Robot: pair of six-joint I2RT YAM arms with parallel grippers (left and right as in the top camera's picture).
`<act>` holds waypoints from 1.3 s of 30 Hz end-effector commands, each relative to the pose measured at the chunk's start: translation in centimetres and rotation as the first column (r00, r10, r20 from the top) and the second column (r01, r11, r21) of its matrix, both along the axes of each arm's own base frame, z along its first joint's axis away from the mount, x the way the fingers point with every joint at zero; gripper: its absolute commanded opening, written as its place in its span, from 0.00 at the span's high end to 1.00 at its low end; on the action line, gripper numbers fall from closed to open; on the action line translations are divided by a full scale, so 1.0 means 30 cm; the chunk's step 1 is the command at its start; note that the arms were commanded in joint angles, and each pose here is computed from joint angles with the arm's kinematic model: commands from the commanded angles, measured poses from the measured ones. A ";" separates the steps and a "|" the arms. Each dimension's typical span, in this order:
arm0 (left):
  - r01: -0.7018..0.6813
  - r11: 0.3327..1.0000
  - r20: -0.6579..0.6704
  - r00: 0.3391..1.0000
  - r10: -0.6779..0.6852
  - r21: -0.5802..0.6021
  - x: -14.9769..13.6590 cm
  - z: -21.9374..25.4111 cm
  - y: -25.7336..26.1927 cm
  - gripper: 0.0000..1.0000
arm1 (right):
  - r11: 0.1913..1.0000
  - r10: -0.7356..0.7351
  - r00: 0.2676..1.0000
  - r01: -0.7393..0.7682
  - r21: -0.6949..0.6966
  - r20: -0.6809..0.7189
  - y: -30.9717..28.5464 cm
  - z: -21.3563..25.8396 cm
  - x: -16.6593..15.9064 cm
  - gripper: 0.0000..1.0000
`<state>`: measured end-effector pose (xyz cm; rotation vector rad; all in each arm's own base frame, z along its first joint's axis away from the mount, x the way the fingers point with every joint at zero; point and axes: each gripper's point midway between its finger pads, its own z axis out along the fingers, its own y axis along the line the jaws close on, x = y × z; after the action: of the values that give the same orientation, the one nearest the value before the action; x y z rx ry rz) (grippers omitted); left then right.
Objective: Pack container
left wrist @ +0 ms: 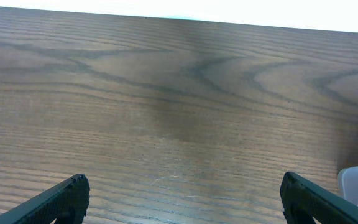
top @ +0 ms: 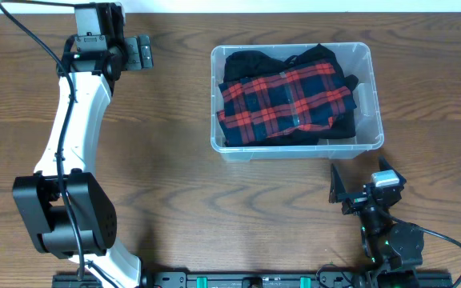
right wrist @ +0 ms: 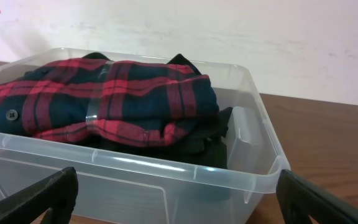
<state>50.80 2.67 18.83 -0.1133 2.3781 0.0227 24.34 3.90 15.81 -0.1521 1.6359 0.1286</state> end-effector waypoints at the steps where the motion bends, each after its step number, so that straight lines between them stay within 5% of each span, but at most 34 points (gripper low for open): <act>1: -0.008 1.000 0.003 1.000 0.008 -0.003 -0.015 0.018 0.000 0.02 | 1.000 0.007 1.000 -0.007 -0.018 0.004 0.005 -0.001 -0.002 0.01; 12: 0.002 1.000 0.140 0.990 -0.002 0.003 -0.078 0.248 -0.019 0.02 | 1.000 0.007 1.000 -0.007 -0.018 0.004 0.005 -0.001 -0.002 0.01; 21: 0.013 1.000 0.261 0.965 -0.019 0.024 -0.216 0.479 -0.027 0.02 | 1.000 0.007 1.000 -0.007 -0.018 0.004 0.005 -0.001 -0.002 0.01; 33: 0.014 1.000 0.202 0.979 -0.018 0.021 -0.478 0.490 -0.036 0.02 | 1.000 0.007 1.000 -0.007 -0.018 0.004 0.005 -0.001 -0.002 0.01; 39: 0.012 1.000 0.162 0.987 -0.012 0.000 -0.622 0.368 -0.046 0.02 | 1.000 0.007 1.000 -0.007 -0.018 0.004 0.005 -0.001 -0.002 0.01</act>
<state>33.93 1.48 31.72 -0.0931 2.1911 0.0145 24.34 3.90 15.82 -0.1517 1.6356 0.1289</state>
